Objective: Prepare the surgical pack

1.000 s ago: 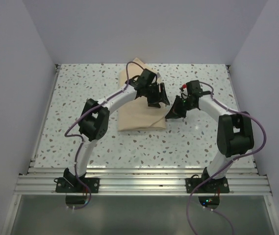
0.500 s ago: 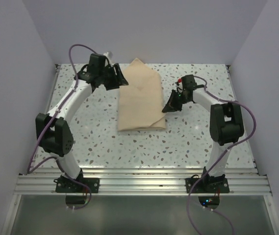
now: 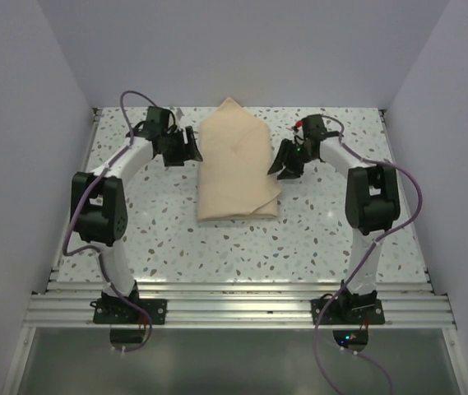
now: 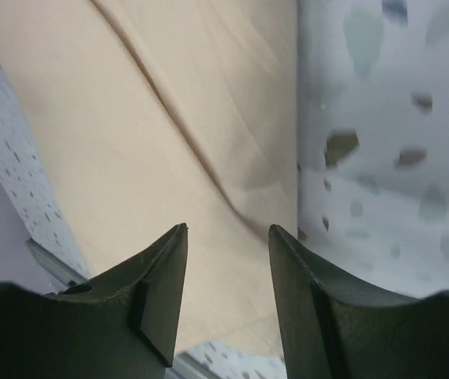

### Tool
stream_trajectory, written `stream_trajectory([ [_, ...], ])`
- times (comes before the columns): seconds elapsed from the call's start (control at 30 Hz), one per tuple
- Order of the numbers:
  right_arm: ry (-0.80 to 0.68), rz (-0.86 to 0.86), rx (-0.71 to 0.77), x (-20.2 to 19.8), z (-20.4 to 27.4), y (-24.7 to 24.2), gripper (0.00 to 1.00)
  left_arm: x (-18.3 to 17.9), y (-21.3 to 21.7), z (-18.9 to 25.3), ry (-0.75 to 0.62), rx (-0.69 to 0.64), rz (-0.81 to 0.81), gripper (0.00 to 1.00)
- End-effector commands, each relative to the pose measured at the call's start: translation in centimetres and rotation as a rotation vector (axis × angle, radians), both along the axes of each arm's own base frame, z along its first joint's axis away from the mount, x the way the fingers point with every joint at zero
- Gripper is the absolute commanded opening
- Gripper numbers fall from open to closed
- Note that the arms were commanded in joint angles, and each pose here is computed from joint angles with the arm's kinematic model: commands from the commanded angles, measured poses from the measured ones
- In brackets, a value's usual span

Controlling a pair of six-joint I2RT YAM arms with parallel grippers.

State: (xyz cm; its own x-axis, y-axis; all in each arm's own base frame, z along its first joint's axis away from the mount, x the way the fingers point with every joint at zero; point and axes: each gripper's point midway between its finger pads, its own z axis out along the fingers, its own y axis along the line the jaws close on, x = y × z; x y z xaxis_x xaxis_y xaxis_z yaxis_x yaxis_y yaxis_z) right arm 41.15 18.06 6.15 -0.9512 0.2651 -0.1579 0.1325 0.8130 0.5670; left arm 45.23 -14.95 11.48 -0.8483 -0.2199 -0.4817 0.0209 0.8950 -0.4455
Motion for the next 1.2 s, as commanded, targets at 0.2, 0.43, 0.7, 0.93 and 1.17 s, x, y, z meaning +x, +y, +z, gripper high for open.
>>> stream_trajectory([
  [0.2,-0.168,0.069,0.024,8.7,2.3,0.9,0.4,3.8,-1.4,-2.1,-0.066,-0.044,-0.134,0.51],
  [0.43,-0.159,0.13,0.136,8.2,1.0,2.7,0.0,3.3,-3.1,-3.3,-0.054,-0.16,-0.147,0.0],
  [0.7,-0.12,0.138,0.124,6.0,-0.5,2.4,0.0,2.5,-2.8,-3.1,-0.08,-0.158,-0.112,0.0],
  [0.93,-0.06,0.112,0.07,5.7,-3.5,1.5,0.0,2.0,-3.0,-7.5,0.03,-0.157,-0.116,0.0],
  [1.17,-0.006,0.094,-0.002,4.7,-5.0,0.3,0.0,-0.2,-0.5,-12.9,0.203,-0.022,-0.041,0.0],
])
